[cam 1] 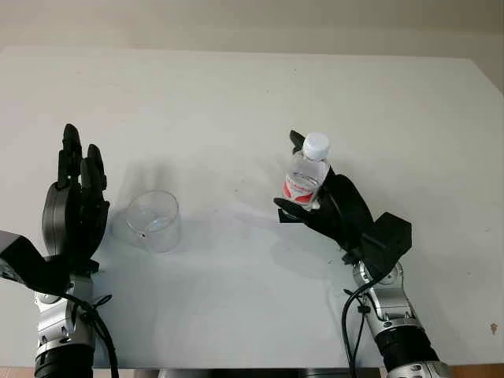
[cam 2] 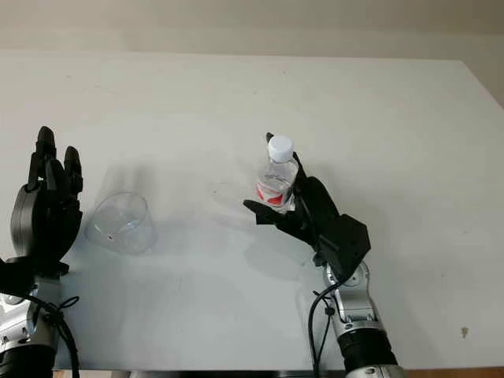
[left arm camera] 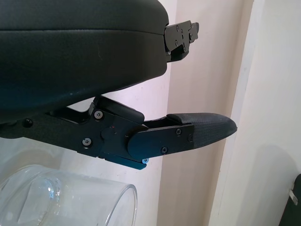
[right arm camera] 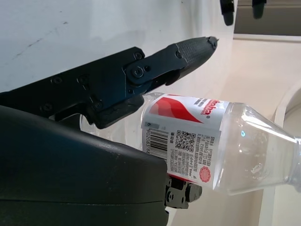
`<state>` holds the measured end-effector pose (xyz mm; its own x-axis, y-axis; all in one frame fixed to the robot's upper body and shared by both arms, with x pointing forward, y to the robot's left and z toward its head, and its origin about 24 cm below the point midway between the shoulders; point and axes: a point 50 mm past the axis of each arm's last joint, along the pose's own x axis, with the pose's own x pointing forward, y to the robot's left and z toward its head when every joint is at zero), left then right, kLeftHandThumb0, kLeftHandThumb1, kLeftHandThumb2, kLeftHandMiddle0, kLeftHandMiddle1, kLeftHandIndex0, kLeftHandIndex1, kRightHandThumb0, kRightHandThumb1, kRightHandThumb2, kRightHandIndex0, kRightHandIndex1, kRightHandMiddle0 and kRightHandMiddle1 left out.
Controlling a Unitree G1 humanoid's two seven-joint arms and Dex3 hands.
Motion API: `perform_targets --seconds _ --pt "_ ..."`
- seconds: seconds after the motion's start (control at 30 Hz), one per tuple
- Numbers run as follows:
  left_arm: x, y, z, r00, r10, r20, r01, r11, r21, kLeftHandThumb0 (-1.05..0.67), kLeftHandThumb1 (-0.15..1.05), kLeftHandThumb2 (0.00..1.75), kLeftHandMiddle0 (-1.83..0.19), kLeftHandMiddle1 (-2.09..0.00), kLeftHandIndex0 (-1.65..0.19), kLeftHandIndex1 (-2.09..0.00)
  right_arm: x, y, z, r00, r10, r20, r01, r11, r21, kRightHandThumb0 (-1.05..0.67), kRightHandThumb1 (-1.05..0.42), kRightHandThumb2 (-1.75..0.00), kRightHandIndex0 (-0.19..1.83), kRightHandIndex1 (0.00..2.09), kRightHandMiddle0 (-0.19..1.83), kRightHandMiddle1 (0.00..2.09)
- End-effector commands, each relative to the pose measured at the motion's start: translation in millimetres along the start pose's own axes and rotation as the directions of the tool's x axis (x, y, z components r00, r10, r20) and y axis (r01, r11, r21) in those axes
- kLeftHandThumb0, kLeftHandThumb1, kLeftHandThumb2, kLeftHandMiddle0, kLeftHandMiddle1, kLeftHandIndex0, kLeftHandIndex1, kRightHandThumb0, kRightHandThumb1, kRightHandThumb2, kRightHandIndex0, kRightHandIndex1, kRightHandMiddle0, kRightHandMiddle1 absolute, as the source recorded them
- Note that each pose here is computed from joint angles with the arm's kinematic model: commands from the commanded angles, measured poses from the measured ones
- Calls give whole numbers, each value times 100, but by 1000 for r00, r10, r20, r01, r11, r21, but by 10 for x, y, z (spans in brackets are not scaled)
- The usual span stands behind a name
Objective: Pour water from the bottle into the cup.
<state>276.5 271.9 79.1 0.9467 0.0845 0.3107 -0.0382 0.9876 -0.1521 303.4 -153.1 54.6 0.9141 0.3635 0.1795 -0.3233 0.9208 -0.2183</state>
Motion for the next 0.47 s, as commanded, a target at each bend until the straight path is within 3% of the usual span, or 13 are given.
perform_targets --seconds 0.0,0.3,0.43 --pt "-59 23 -50 1000 17 -18 -17 1000 -2 -77 105 54 18 -4 18 -1 -119 -13 -121 999 -4 -48 3 1000 -16 -91 -97 -6 -19 0 -19 1" --pt "-62 25 -51 1000 8 -22 -8 1000 -2 -76 105 54 19 -4 19 -1 -105 -241 -61 996 -84 -28 85 995 45 -94 -96 -5 -19 0 -19 0" --pt "-64 27 -48 1000 11 -21 -11 1000 5 -76 105 54 18 -5 18 -2 -136 -260 -33 998 -70 -8 70 995 71 -93 -97 -6 -19 0 -19 0"
